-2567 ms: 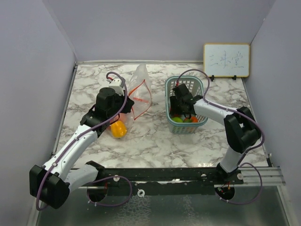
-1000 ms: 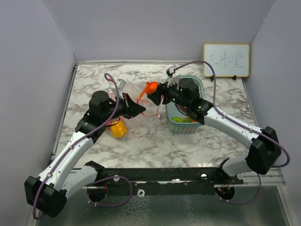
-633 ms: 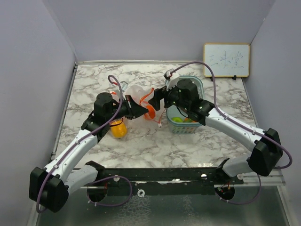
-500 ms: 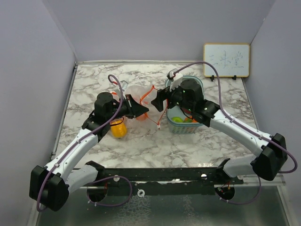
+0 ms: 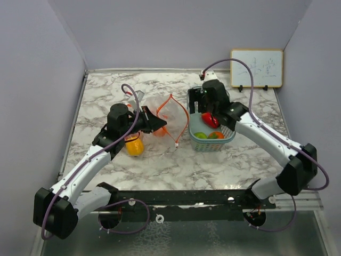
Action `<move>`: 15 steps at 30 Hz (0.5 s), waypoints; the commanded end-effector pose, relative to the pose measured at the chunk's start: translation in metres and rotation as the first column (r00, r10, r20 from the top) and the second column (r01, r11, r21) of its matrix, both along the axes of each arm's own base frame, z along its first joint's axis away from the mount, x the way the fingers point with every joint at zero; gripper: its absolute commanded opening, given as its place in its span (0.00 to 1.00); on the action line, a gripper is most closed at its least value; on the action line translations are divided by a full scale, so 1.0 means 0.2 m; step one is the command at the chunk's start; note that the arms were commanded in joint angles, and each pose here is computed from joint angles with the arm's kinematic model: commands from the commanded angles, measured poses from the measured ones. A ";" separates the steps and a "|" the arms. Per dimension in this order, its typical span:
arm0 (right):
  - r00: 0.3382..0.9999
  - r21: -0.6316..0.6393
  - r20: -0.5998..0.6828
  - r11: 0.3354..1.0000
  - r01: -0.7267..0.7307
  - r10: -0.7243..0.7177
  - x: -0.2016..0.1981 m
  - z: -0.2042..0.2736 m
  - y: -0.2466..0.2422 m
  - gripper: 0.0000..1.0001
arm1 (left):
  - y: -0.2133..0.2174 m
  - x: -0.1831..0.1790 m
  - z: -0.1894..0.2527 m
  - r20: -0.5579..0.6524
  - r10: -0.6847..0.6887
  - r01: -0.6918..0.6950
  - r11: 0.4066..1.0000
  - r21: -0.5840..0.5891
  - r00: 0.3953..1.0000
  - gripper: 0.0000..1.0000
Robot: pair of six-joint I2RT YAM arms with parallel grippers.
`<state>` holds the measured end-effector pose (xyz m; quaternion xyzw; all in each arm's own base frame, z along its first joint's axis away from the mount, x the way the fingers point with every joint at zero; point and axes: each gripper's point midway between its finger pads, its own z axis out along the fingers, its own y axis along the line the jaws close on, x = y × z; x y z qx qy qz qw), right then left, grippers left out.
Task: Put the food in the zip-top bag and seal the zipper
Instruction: Place the fake fruit in the zipper food storage bag, then pick up the fake fruit from the bin.
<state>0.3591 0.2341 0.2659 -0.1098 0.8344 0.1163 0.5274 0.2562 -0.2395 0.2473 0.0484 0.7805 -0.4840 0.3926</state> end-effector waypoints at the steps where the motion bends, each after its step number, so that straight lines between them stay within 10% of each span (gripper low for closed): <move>1: 0.969 -0.164 -0.166 0.974 0.157 -0.184 0.08 -0.38 -0.23 0.81 | 0.01 0.00 0.09 0.078 0.000 -0.001 1.000 0.009 0.997 0.00; 15: 0.885 -0.341 -0.375 0.929 0.147 -0.278 0.13 -1.02 -0.38 0.94 | 0.03 -0.01 0.09 0.093 -0.008 0.005 1.000 0.031 0.996 0.00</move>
